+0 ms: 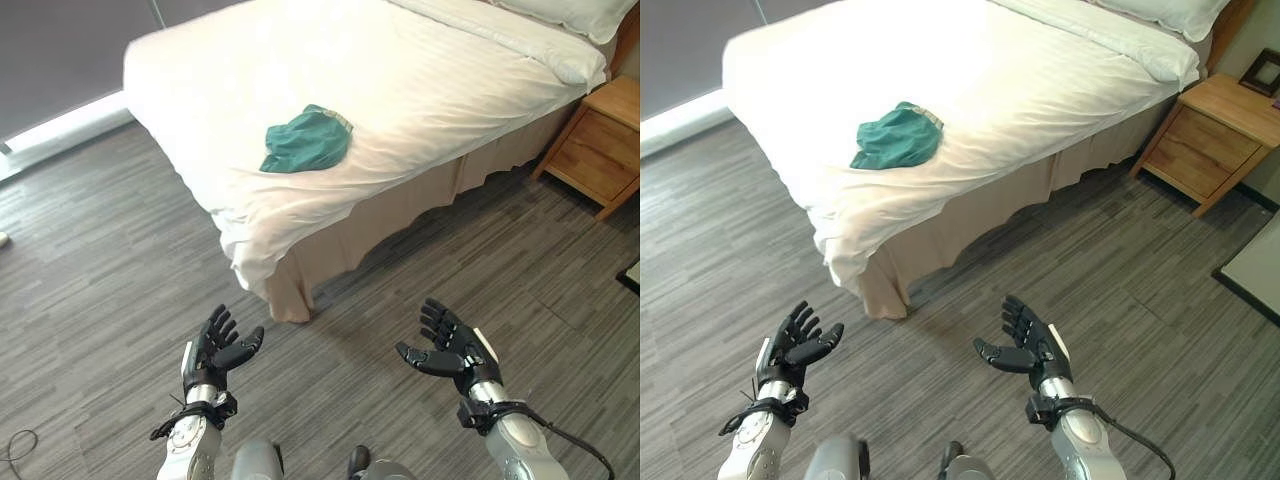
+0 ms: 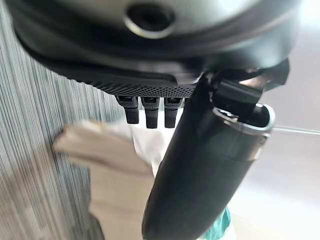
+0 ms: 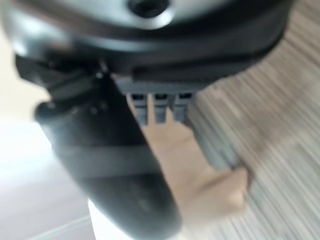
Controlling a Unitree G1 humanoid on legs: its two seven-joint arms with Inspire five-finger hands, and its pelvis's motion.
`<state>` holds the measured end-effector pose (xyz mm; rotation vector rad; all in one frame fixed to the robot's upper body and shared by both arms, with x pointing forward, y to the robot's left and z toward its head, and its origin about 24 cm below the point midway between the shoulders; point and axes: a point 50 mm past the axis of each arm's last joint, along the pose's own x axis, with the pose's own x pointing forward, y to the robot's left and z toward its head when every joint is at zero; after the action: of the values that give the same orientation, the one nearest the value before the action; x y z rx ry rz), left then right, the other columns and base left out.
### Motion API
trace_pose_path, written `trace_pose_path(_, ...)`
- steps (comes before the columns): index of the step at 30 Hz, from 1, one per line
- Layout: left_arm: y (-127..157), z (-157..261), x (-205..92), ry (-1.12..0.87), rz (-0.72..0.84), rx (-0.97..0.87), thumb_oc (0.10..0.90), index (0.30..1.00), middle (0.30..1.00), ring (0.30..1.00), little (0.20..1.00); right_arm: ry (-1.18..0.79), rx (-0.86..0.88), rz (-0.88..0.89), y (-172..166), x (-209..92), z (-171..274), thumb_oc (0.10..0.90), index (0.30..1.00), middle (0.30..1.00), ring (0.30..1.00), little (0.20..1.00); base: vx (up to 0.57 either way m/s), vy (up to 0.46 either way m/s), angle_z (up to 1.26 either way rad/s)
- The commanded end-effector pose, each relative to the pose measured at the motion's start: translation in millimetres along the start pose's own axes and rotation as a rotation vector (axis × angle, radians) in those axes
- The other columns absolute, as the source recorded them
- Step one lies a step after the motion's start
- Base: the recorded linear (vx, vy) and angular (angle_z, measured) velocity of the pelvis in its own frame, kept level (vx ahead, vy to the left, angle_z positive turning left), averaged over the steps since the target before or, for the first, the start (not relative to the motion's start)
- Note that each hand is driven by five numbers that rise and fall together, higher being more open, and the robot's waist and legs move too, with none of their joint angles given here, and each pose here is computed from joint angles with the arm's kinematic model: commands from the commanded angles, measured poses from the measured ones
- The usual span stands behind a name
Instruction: Pick up bed clothes into laundry basket.
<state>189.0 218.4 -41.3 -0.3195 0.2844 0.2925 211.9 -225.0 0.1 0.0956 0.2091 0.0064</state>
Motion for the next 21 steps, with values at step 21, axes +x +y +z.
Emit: trace_pose_path(21,-12,79,25,-0.320,-0.135,0.124,0.800,0.900,0.900,0.900,0.900,-0.064,0.019,0.028,12,-2,-2,0.800,0.900,0.900,0.900,0.900,0.49,0.087,0.03)
